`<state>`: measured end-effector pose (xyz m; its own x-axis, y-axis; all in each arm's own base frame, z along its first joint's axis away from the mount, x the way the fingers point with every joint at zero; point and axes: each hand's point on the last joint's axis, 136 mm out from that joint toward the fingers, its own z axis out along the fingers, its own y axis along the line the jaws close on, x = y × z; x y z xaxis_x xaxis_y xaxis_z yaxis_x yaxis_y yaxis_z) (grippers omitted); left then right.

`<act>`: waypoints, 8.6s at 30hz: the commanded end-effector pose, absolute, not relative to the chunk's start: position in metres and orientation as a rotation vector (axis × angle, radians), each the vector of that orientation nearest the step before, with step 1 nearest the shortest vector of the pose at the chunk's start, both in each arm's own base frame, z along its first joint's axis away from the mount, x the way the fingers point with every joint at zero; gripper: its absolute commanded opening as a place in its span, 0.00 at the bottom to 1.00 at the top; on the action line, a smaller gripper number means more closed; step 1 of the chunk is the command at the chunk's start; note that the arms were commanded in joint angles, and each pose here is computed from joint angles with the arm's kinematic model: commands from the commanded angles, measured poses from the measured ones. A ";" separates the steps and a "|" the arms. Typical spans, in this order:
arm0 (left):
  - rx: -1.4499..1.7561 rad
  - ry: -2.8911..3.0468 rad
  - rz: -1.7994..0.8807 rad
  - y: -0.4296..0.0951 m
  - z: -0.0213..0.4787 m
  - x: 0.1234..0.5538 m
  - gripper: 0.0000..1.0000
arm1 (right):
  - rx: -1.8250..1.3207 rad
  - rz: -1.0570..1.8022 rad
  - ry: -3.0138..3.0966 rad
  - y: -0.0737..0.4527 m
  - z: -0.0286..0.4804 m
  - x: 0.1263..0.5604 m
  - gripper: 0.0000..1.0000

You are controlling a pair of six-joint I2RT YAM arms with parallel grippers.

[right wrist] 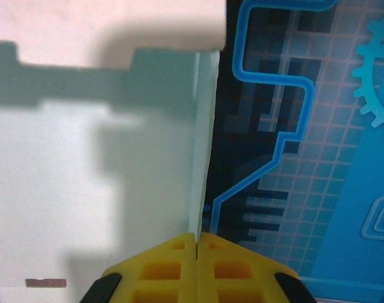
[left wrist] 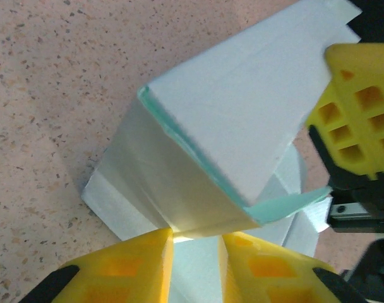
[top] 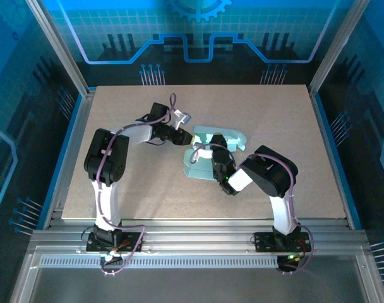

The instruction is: Fold the paper box

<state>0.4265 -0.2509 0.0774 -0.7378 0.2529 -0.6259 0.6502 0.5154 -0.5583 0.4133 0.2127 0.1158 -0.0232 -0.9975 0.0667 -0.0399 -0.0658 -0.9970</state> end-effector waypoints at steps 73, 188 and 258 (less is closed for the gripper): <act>0.469 1.868 -0.840 -0.254 0.080 0.398 0.29 | -1.416 -0.818 1.493 0.236 0.114 0.368 0.00; 0.449 1.959 -1.082 -0.198 0.081 0.336 0.62 | -1.630 -0.905 1.269 0.223 0.121 0.313 0.00; 0.596 1.752 -0.707 -0.275 0.065 0.358 0.42 | -1.663 -0.881 1.315 0.234 0.093 0.298 0.00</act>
